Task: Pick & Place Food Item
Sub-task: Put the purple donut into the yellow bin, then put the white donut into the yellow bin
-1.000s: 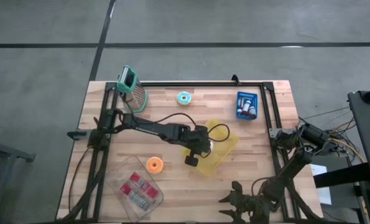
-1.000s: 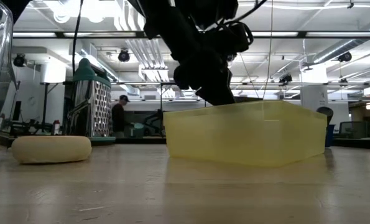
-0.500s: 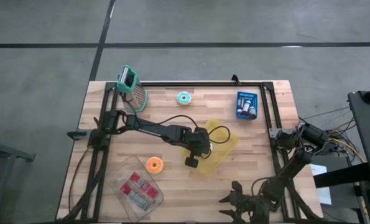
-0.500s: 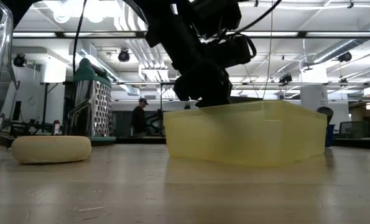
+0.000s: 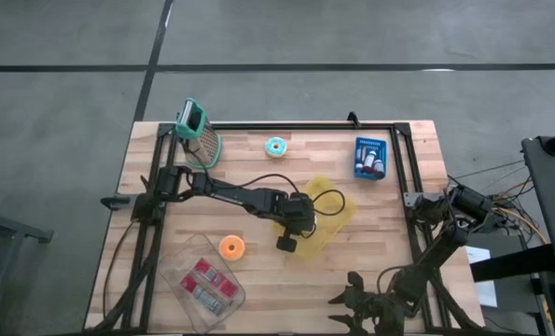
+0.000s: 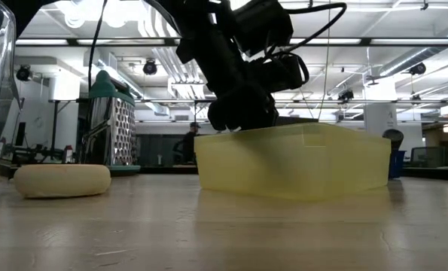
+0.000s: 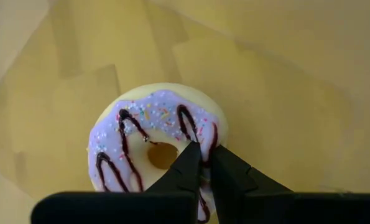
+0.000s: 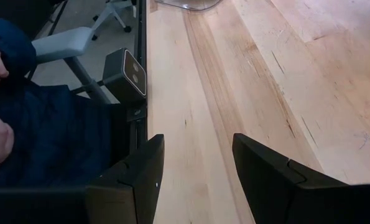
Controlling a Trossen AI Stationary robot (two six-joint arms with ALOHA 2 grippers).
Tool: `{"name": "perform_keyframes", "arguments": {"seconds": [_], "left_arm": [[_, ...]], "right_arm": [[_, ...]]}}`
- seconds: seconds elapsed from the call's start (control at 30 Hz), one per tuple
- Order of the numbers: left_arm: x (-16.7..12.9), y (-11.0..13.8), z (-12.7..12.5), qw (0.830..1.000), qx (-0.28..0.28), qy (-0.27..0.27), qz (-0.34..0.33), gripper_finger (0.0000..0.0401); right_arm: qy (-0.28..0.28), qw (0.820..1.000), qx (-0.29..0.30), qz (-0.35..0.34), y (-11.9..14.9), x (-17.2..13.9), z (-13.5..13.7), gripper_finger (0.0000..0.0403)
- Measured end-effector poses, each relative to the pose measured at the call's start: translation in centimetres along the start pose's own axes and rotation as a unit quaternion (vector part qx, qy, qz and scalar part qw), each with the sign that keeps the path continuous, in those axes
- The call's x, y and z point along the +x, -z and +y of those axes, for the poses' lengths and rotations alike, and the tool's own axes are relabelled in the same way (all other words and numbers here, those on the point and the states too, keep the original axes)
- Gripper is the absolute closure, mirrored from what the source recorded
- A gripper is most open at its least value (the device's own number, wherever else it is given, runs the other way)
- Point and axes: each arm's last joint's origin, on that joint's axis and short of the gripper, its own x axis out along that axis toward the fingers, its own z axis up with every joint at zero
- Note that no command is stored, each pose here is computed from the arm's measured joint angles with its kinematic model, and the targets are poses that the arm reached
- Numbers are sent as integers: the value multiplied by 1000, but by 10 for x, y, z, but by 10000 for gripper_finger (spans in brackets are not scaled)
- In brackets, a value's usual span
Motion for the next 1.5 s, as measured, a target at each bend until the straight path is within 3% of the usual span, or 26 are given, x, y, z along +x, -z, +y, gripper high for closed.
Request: {"name": "perform_keyframes", "arguments": {"seconds": [0.2, 0.77, 1.17, 1.5], "left_arm": [[0, 0, 0, 1000, 0, 2, -1, 362], [0, 0, -1, 1000, -2, 14, -4, 246], [-2, -2, -1, 1000, -1, 14, -6, 243], [-35, -17, -1, 999, 5, -7, -42, 244]], "right_arm": [[0, 1000, 0, 0, 0, 0, 0, 216], [0, 1000, 0, 0, 0, 0, 0, 216], [0, 1000, 0, 0, 0, 0, 0, 216], [0, 1000, 0, 0, 0, 0, 0, 216]]}}
